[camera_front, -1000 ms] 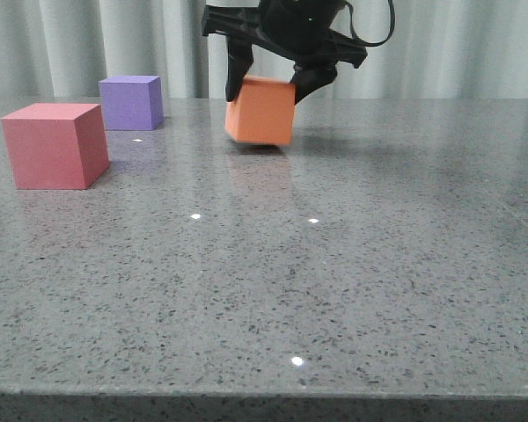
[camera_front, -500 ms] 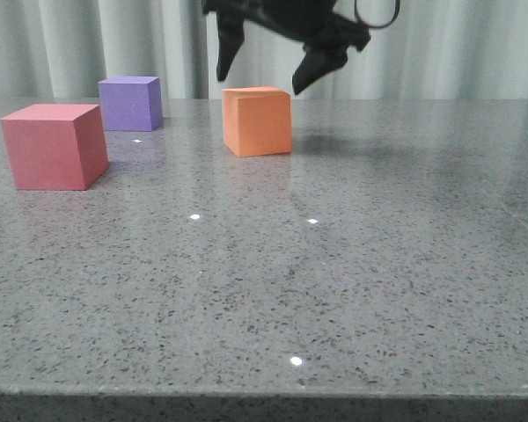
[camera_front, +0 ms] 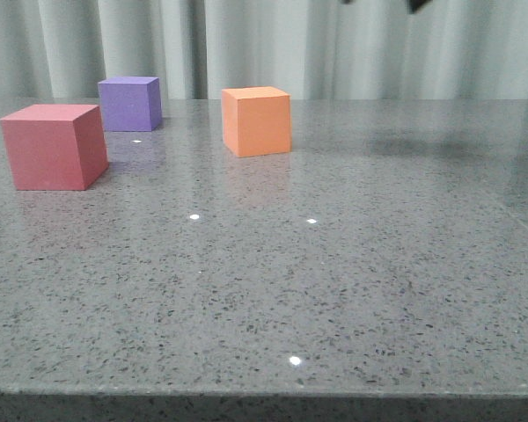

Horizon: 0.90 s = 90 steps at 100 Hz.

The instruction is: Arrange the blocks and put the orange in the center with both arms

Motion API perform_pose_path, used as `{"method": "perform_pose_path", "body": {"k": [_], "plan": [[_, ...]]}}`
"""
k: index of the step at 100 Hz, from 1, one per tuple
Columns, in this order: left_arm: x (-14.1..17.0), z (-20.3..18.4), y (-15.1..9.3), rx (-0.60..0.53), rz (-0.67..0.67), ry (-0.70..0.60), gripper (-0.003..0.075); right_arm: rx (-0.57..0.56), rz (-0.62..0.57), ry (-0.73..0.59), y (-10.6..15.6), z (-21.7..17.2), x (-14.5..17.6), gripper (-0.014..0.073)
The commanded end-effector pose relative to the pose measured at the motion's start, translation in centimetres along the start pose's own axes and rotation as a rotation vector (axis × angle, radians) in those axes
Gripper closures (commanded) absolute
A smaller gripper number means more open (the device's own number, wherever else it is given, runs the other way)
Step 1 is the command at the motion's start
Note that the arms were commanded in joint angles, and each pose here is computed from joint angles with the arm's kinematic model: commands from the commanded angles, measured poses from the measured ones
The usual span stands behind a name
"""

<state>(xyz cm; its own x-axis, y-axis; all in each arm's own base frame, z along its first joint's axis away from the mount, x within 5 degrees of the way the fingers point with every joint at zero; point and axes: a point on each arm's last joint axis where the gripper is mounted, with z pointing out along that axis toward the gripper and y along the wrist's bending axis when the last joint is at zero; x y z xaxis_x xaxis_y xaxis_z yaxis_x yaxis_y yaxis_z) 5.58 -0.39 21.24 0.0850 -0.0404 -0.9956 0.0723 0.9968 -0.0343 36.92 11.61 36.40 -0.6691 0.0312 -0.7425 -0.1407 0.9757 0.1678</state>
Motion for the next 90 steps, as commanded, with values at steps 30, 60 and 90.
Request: {"method": "perform_pose_path", "body": {"k": [30,60,90], "plan": [[0.5,-0.2,-0.1,0.010,0.000,-0.077,0.0741,0.195,0.051,-0.250,-8.2,-11.0,5.2,0.0086],[0.5,-0.2,-0.1,0.010,0.000,-0.077,0.0741,0.219,0.046,-0.373,-9.0,-15.3,12.4,0.0086],[0.5,-0.2,-0.1,0.010,0.000,-0.077,0.0741,0.174,0.041,-0.519,-8.6,-17.0,18.6,0.0099]]}}
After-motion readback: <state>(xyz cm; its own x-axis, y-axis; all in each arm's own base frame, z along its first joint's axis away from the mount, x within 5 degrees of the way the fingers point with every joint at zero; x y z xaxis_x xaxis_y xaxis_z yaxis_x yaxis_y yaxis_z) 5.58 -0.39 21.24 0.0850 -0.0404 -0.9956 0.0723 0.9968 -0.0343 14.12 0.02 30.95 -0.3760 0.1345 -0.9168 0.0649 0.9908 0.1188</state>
